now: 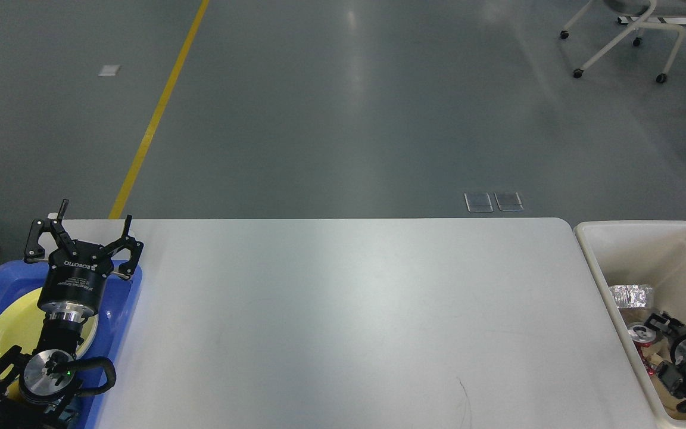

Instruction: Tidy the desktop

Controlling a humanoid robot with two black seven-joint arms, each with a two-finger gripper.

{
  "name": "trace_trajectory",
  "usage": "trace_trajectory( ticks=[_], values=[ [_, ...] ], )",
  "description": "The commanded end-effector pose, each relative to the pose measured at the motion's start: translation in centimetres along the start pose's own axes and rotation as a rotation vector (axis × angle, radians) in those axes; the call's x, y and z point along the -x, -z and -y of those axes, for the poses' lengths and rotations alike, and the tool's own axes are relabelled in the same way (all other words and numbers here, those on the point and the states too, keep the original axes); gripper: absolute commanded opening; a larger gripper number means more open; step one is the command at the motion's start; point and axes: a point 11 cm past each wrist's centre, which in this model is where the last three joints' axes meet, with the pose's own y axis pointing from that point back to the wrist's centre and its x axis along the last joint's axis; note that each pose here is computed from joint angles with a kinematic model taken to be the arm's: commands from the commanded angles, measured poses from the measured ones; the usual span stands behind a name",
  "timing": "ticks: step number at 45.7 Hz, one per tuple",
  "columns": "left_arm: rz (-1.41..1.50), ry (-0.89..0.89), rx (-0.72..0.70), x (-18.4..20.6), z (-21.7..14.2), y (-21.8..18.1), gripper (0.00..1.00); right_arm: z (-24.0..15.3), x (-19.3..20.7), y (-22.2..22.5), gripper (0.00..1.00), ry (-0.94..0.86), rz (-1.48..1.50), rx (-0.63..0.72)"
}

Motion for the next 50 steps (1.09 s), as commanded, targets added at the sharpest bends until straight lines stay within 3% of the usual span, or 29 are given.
trace_trajectory(
  ticks=[1, 14, 29, 43, 50],
  values=[
    [0.000, 0.000, 0.000, 0.0, 0.0, 0.0, 0.96, 0.0, -0.1, 0.0, 1.00, -0.001, 0.005, 0.000],
    [0.000, 0.000, 0.000, 0.0, 0.0, 0.0, 0.96, 0.1, -3.3, 2.5, 1.00, -0.044, 0.080, -0.037],
    [0.000, 0.000, 0.000, 0.0, 0.0, 0.0, 0.96, -1.2, -12.8, 9.1, 1.00, -0.079, 0.912, -0.162],
    [0.002, 0.000, 0.000, 0.0, 0.0, -0.1, 0.96, -6.1, -18.2, 16.7, 1.00, 0.136, 1.265, -0.487],
    [0.002, 0.000, 0.000, 0.0, 0.0, -0.1, 0.96, -6.8, -16.7, 16.8, 1.00, 0.244, 1.512, -0.541]
  ],
)
